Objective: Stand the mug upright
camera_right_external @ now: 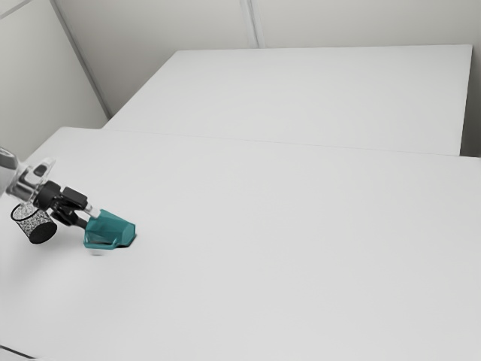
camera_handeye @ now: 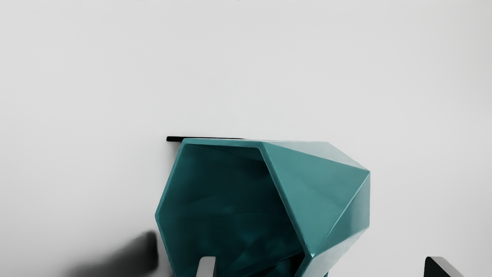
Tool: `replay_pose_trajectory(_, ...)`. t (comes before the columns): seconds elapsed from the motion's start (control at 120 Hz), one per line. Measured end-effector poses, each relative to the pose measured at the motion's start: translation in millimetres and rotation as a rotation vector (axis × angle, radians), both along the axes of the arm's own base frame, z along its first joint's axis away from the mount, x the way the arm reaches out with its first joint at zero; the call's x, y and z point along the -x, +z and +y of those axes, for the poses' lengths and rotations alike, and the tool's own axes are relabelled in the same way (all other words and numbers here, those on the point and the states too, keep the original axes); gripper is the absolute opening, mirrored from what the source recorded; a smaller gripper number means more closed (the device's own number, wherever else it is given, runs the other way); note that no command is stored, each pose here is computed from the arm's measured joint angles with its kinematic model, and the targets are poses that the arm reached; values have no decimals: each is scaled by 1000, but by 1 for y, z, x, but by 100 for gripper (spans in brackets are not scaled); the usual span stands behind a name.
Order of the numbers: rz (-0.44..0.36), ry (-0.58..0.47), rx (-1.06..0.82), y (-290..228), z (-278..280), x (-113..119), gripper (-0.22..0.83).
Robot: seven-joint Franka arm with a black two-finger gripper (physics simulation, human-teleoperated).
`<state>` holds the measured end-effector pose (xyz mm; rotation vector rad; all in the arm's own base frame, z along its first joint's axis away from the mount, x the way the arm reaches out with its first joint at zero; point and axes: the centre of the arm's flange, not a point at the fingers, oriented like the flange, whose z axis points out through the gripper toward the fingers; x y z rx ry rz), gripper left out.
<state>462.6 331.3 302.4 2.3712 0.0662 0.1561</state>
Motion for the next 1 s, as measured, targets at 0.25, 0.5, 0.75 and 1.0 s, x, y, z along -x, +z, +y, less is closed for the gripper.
replay_pose_trajectory(0.25, -67, 7, 88, -13, -5, -2, 60)
replay_pose_trajectory(0.5, -122, -14, 124, -19, -10, -3, 45)
replay_pose_trajectory(0.75, -164, -40, 117, -14, -11, -4, 14)
replay_pose_trajectory(1.0, -196, -60, 104, -4, -13, -2, -8)
